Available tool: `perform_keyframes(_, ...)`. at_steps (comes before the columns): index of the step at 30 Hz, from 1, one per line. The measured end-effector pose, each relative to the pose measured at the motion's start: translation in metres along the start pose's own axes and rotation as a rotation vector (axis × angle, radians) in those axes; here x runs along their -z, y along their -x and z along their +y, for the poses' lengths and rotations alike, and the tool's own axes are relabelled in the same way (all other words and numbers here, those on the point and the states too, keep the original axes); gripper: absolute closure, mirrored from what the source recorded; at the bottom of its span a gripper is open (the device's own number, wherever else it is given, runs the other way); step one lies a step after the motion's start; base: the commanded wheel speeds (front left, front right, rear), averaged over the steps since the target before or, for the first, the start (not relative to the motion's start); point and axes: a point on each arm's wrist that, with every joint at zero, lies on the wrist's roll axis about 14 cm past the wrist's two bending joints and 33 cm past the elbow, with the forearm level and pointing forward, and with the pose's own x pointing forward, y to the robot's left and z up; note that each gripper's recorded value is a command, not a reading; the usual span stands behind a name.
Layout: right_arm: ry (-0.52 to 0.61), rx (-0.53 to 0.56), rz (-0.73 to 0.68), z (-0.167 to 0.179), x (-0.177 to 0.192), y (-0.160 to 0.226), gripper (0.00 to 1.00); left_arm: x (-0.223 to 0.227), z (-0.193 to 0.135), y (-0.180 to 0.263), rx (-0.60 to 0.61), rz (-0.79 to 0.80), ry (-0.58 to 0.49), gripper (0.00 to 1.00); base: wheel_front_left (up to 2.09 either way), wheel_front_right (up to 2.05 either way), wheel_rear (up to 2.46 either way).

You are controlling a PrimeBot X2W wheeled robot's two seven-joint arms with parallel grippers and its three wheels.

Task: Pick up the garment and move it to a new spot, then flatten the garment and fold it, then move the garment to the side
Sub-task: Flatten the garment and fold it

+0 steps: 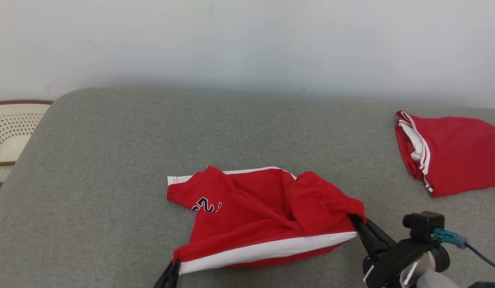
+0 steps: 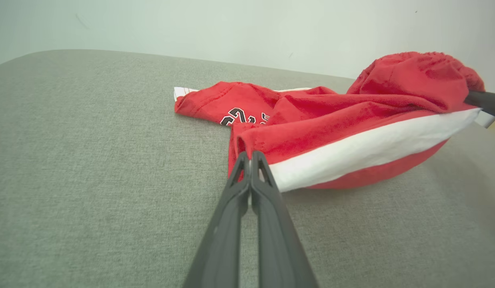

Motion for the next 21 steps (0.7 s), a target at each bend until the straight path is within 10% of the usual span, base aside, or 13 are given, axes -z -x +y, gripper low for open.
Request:
perform_keyframes(11, -0.057, -0.018, -0.044, 0.017, -0.036, 0.010, 1.00, -0.058, 0.005, -0.013, 0.049, -0.127, -0.098, 1.00, 0.00, 0.00, 0.00)
perform_keyframes(21, -0.098, -0.006, -0.076, -0.016, -0.141, -0.090, 1.00, -0.170, 0.031, -0.135, 0.142, -0.260, -0.284, 1.00, 0.00, 0.00, 0.00)
